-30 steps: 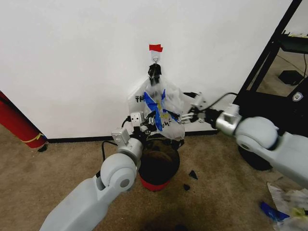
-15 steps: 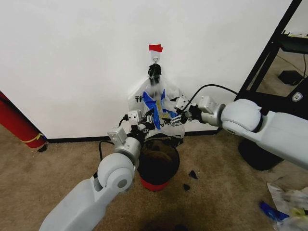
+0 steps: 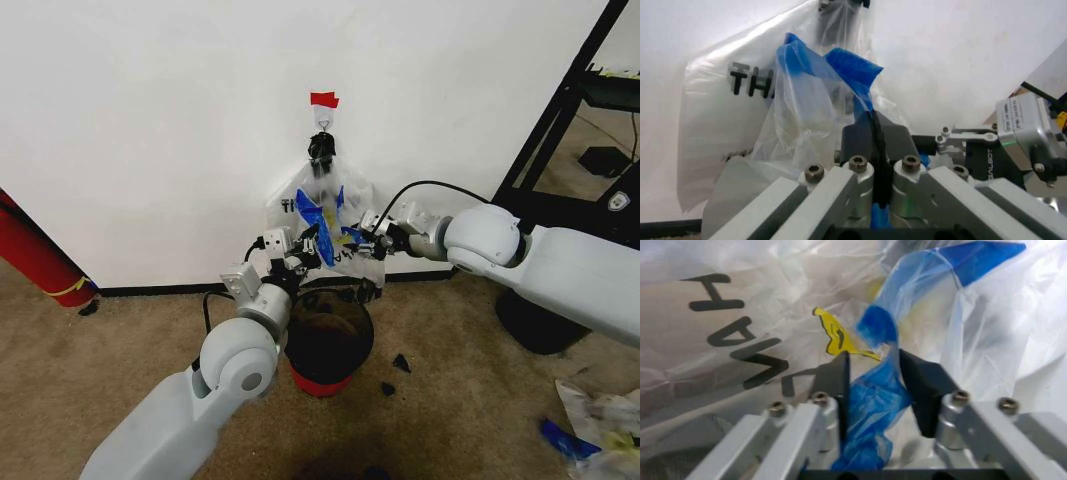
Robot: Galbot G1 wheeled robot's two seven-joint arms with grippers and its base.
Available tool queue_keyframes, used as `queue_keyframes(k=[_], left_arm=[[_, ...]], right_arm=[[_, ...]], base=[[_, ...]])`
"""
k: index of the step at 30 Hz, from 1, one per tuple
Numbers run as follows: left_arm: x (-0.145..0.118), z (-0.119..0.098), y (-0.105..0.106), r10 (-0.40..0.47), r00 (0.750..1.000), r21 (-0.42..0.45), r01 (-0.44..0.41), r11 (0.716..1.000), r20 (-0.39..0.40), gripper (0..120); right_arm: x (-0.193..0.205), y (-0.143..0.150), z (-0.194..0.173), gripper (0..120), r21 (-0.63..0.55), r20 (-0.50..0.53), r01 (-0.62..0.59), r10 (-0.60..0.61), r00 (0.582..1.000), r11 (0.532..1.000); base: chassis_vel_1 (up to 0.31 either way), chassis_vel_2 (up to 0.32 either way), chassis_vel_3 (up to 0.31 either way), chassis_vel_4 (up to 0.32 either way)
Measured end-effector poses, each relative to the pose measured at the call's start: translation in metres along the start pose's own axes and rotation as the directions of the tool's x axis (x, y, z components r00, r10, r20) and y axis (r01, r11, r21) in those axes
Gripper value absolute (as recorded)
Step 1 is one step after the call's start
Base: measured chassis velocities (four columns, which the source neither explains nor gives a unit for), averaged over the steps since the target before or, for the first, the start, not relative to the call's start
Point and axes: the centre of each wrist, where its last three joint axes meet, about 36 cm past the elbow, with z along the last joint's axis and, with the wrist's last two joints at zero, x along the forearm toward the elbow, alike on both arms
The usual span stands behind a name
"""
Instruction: Pick up the garbage bag from the wall and place it over the trash bin.
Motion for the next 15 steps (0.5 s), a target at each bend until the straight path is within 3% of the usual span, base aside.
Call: queue_keyframes(k=[7,13,15], left_arm=[[0.0,0.0,0.001,-0.002,1.0,0.0,0.002,1.0,-0.002,0],[0.001,0.001,0.003,-0.009,1.0,-0.004,0.009,1.0,-0.005,0],[0.001,0.002,0.005,-0.014,1.0,-0.005,0.014,1.0,-0.008,0]], right_arm=[[-0.003,0.005,0.008,0,-0.038,0.018,-0.002,0.002,1.0,0.999],[-0.006,0.016,0.023,0,-0.105,0.049,-0.03,0.035,0.998,0.994],[-0.005,0.024,0.034,0,-0.206,0.088,-0.041,0.06,0.994,0.978]], base=[[0.0,0.0,0.0,0.0],[0.0,0.0,0.0,0.0],[0.0,0.0,0.0,0.0]])
